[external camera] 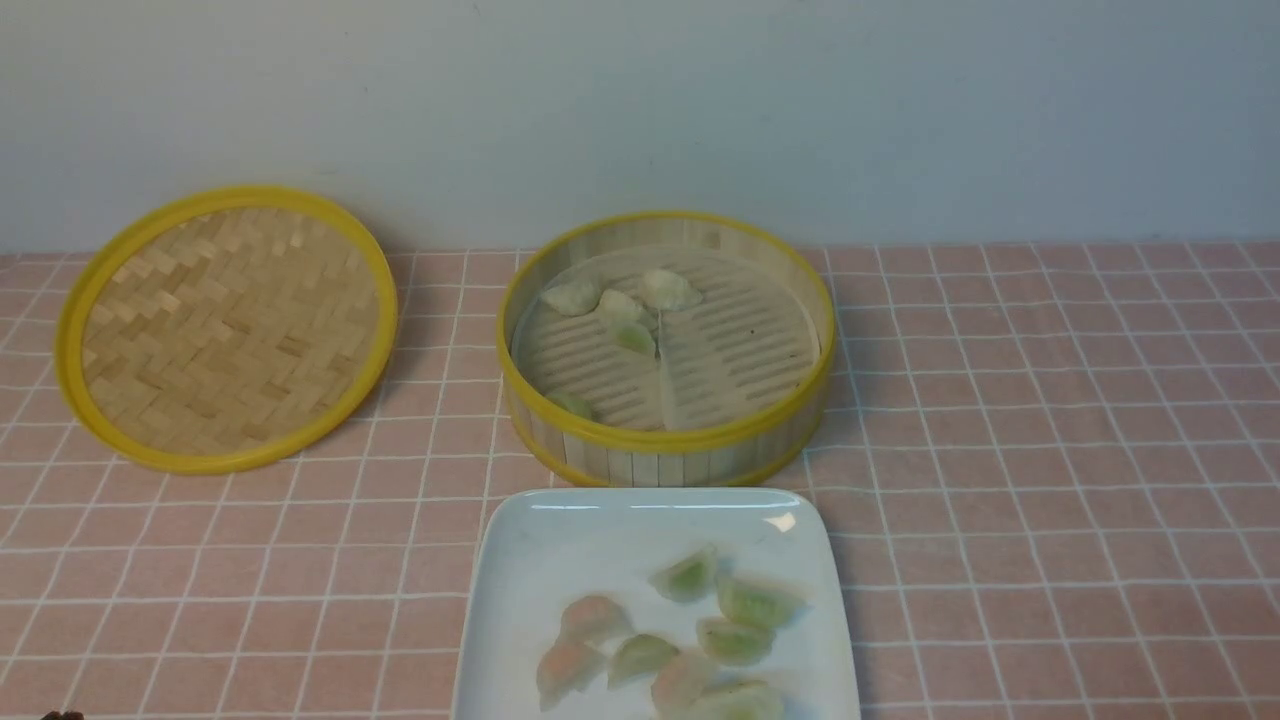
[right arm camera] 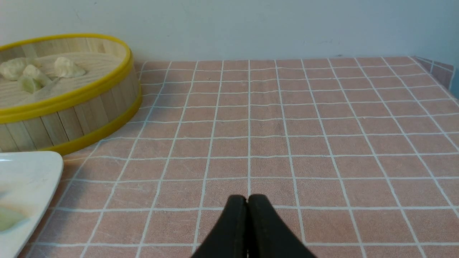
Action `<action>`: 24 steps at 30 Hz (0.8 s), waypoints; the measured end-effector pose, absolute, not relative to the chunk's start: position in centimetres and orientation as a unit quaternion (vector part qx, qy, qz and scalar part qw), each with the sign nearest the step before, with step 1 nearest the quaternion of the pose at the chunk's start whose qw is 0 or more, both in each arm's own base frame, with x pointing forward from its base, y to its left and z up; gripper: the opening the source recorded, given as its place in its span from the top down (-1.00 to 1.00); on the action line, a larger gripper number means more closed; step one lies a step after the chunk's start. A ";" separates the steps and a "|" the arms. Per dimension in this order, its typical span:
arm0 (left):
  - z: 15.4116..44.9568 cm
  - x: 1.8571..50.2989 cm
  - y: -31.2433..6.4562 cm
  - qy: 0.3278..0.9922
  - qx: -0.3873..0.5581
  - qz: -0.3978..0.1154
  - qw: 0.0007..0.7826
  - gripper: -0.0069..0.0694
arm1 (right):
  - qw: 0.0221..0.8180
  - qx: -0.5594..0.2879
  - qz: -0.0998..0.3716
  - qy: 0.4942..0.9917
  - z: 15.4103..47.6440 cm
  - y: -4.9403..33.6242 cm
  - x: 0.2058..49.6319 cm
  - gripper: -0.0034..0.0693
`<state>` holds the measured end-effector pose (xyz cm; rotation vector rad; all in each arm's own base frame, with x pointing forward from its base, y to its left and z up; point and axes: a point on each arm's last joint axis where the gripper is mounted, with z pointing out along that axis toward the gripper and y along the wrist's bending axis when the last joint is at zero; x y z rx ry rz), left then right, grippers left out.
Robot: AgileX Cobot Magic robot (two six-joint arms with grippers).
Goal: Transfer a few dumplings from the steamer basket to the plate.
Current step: Use the left arm to grab a dumpling from the steamer
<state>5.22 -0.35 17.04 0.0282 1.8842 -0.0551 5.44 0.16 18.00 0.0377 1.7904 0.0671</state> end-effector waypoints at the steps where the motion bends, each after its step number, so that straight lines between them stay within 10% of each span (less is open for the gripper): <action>1: 17.1 5.2 -0.4 0.808 0.011 -0.025 0.589 0.84 | 0.625 0.016 0.029 0.780 18.0 0.2 5.4 0.95; 15: 25.3 4.7 1.2 0.505 -0.244 -0.268 0.783 0.84 | 0.625 0.016 0.029 0.780 18.0 0.2 5.4 0.95; 24: 36.5 9.6 -1.6 0.747 -0.115 -0.208 0.621 0.84 | 0.625 0.016 0.029 0.780 18.0 0.2 5.4 0.95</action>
